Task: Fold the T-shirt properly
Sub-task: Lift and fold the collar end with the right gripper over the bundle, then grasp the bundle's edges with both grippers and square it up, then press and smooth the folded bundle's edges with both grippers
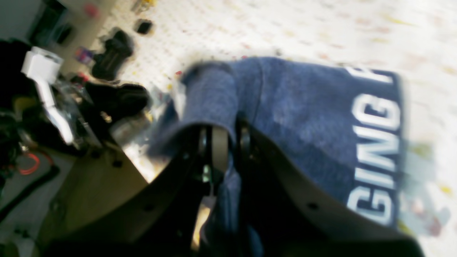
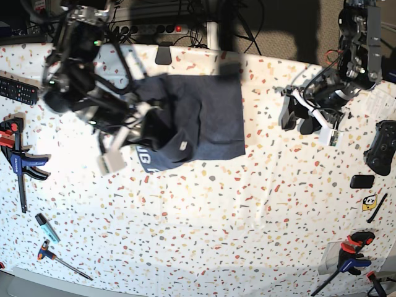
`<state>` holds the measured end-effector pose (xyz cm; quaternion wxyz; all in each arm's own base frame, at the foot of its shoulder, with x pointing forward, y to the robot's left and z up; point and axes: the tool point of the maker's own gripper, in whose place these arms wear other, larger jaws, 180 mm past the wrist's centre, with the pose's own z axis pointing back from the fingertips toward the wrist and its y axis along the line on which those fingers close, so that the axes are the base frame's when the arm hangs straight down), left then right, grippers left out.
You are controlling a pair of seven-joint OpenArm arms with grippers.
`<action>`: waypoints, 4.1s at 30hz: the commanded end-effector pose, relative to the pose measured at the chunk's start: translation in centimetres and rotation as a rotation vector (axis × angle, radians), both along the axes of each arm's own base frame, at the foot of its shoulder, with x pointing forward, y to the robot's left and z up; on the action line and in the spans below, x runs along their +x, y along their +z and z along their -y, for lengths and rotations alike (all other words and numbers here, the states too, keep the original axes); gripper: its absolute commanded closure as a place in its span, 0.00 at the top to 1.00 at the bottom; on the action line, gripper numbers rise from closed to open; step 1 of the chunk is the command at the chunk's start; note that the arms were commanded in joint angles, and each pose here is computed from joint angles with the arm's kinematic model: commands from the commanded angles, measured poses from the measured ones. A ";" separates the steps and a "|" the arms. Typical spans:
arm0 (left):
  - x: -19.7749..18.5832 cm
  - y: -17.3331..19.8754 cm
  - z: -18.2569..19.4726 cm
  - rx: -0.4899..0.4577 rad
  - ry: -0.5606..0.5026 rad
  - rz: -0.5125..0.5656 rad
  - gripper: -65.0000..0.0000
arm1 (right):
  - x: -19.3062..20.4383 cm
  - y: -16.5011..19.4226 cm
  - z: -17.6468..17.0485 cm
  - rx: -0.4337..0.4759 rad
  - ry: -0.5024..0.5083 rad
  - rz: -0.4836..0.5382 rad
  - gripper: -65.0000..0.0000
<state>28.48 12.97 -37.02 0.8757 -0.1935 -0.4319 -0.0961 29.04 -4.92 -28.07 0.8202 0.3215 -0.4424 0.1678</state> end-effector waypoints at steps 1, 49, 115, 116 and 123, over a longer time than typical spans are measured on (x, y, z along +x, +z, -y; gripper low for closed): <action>0.8 1.3 -0.2 -0.006 0.002 0.047 0.46 | 0.5 1.5 -1.3 0.023 0.016 0.059 0.00; -6.0 -0.1 9.3 -0.380 -0.119 -0.108 0.00 | 13.1 -4.7 0.3 -0.332 -0.080 0.032 0.00; 17.5 2.8 12.3 -0.214 -0.135 0.041 0.00 | -2.5 -12.1 2.4 -0.380 -0.136 -0.066 0.00; 17.5 2.7 12.3 -0.213 -0.136 0.039 0.00 | -2.7 -12.2 2.4 -0.374 -0.135 -0.073 0.00; 17.7 3.0 12.3 -0.205 -0.143 0.035 0.00 | -3.2 -12.0 1.5 -0.312 -0.116 -0.080 0.00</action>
